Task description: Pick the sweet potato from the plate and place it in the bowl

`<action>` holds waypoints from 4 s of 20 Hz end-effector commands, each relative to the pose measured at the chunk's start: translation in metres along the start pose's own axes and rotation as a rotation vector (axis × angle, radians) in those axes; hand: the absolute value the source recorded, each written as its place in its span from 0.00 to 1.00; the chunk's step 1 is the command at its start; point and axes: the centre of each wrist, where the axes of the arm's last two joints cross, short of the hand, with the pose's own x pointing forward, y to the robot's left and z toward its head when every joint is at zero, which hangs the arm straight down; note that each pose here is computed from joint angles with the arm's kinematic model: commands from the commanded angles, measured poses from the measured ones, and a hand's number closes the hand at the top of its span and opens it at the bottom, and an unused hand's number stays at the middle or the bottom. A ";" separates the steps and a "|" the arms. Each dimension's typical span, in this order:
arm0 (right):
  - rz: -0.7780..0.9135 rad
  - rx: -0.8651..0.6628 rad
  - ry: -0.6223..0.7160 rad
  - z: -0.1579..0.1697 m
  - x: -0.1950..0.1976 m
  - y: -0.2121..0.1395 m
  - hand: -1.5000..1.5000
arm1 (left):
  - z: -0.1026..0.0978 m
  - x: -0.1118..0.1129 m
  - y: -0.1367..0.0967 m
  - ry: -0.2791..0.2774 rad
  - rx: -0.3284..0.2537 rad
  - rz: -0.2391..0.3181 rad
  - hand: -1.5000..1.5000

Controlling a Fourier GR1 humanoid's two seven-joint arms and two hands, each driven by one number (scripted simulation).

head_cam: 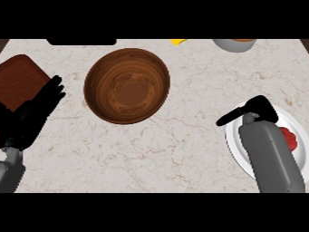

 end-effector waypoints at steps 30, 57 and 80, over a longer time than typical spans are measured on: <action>0.546 0.080 -1.061 0.050 -0.023 -0.001 1.00 | -0.006 0.001 -0.001 0.012 -0.004 0.010 0.50; 0.313 -0.049 -1.477 0.221 -0.066 -0.179 1.00 | -0.016 0.014 0.007 -0.009 0.004 -0.011 0.50; 0.141 -0.057 -1.455 0.302 0.095 -0.106 1.00 | -0.016 0.002 0.000 -0.013 -0.028 -0.015 0.50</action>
